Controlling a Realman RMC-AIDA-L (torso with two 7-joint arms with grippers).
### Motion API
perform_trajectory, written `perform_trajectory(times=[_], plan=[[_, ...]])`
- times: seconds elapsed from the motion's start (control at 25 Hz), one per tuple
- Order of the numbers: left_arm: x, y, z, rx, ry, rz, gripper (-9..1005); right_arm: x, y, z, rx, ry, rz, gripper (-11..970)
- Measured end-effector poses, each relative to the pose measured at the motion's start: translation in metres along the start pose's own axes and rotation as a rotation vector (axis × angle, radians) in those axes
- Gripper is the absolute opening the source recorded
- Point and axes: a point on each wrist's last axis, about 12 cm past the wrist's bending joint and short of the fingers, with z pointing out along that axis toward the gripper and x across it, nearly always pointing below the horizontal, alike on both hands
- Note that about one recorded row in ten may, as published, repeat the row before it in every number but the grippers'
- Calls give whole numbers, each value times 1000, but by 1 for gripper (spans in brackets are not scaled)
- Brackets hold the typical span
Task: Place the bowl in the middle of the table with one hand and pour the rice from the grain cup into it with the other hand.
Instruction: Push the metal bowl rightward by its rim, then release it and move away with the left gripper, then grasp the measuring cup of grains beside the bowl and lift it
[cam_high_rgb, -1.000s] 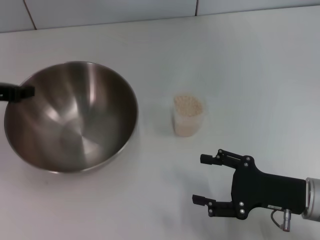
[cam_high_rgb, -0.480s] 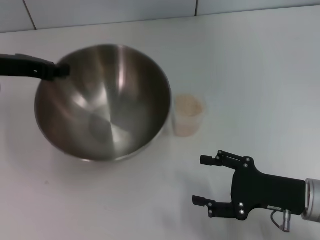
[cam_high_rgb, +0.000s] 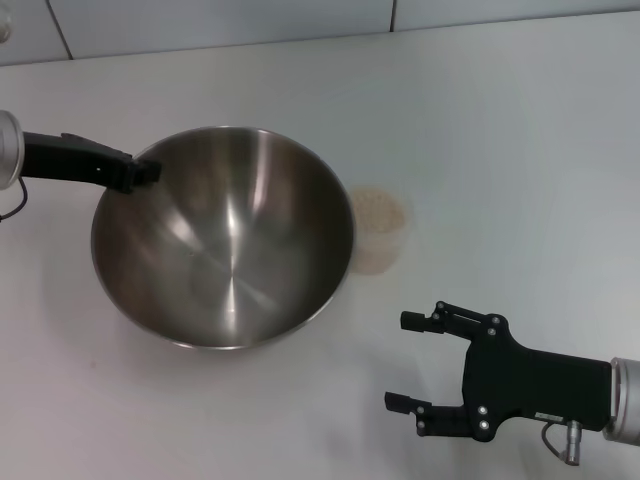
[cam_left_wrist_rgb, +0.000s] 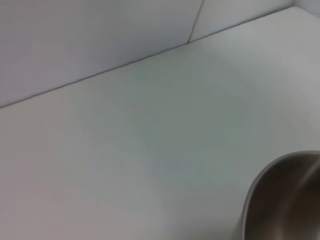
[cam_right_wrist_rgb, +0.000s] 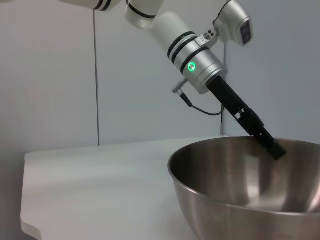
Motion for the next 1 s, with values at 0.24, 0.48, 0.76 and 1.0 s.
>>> perform_trajectory(times=[0.24, 0.48, 0.76, 1.0], plan=[[-3, -3, -1, 18, -37, 43, 105, 0, 0, 0, 2, -1, 6, 813], [7, -6, -52, -3, -208, 289, 202, 3, -2, -5, 62, -15, 36, 812], [76, -24, -109, 96, -405, 506, 465, 15, -17, -32, 414, -69, 157, 812], [128, -16, -117, 133, -498, 455, 737, 23, -36, -25, 585, -51, 175, 812]])
